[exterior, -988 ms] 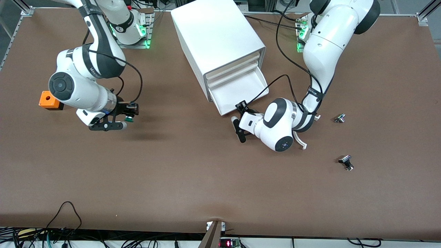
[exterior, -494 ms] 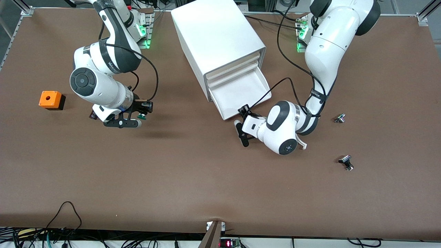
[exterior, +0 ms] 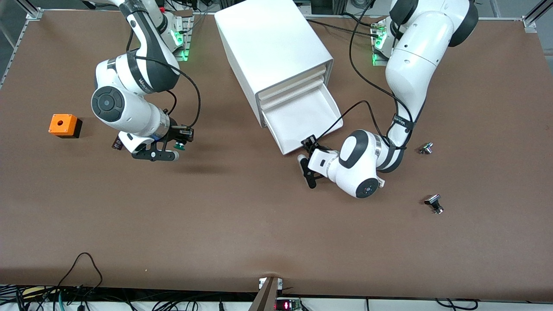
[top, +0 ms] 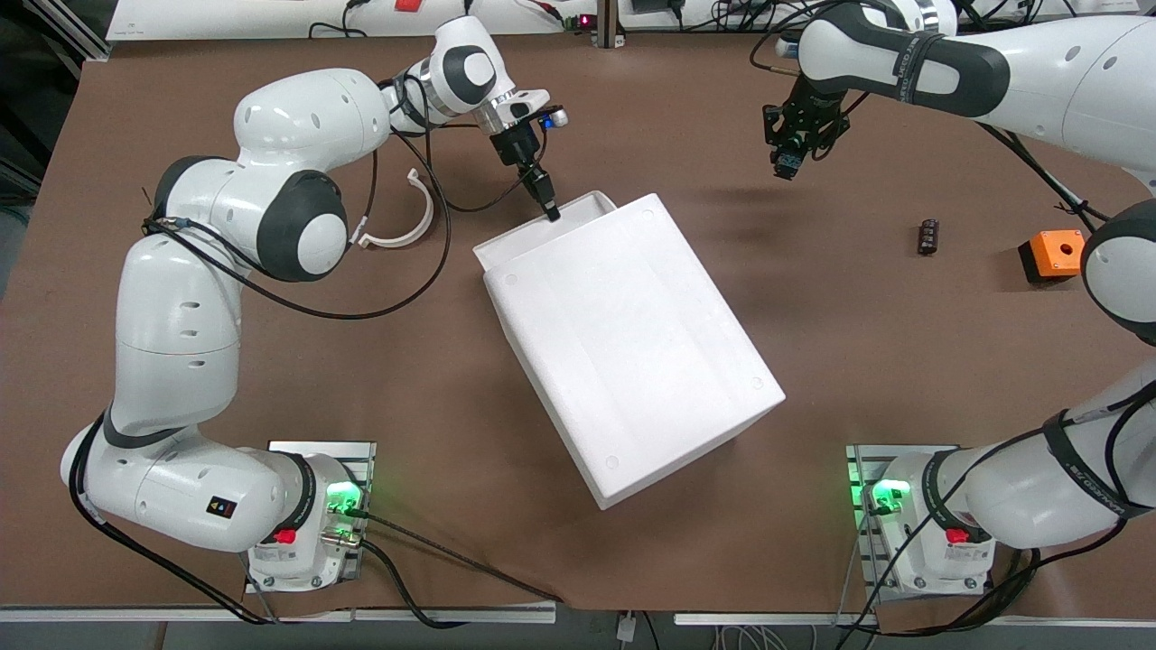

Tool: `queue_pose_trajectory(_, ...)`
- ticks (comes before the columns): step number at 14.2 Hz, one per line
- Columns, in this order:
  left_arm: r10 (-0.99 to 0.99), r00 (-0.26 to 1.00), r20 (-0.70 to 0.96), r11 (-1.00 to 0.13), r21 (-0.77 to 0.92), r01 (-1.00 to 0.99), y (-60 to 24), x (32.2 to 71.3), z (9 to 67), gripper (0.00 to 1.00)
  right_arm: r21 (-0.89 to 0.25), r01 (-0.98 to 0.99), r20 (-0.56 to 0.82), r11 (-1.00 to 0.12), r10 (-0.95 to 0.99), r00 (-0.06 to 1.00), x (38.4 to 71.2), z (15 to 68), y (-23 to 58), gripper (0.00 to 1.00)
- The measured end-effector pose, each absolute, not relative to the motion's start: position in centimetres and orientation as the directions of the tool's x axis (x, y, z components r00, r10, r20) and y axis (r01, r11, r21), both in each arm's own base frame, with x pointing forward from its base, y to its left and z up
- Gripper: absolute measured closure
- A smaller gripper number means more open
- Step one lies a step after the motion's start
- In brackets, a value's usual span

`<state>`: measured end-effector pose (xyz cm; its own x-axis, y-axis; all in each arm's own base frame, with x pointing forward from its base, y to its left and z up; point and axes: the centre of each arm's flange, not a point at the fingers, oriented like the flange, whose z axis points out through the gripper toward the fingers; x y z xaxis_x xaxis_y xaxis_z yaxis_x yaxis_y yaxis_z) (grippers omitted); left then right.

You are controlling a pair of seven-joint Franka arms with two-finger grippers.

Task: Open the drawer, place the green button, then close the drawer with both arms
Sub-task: 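Carry the green button over the open drawer with the right gripper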

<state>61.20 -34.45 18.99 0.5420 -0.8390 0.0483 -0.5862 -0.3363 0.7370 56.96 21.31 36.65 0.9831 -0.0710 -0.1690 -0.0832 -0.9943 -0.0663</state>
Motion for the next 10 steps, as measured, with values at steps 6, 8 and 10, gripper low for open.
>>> queue_pose_trajectory(6,-0.831,0.554,0.047,-0.351,0.728,-0.589,-34.1,61.6,18.2,0.39,-0.058,-0.104,-0.174,-0.993,-0.092,0.98,56.4,36.5,23.3,0.6)
queue_pose_trajectory(8,-0.83,0.555,0.051,-0.351,0.726,-0.591,-34.1,61.7,18.3,0.19,-0.057,-0.122,-0.174,-0.991,-0.11,0.979,56.3,36.6,23.8,0.6)
queue_pose_trajectory(10,-0.825,0.563,0.053,-0.358,0.722,-0.592,-33.9,62.1,18.8,0.0,-0.064,-0.148,-0.167,-0.987,-0.136,0.977,56.1,37.4,25.6,0.6)
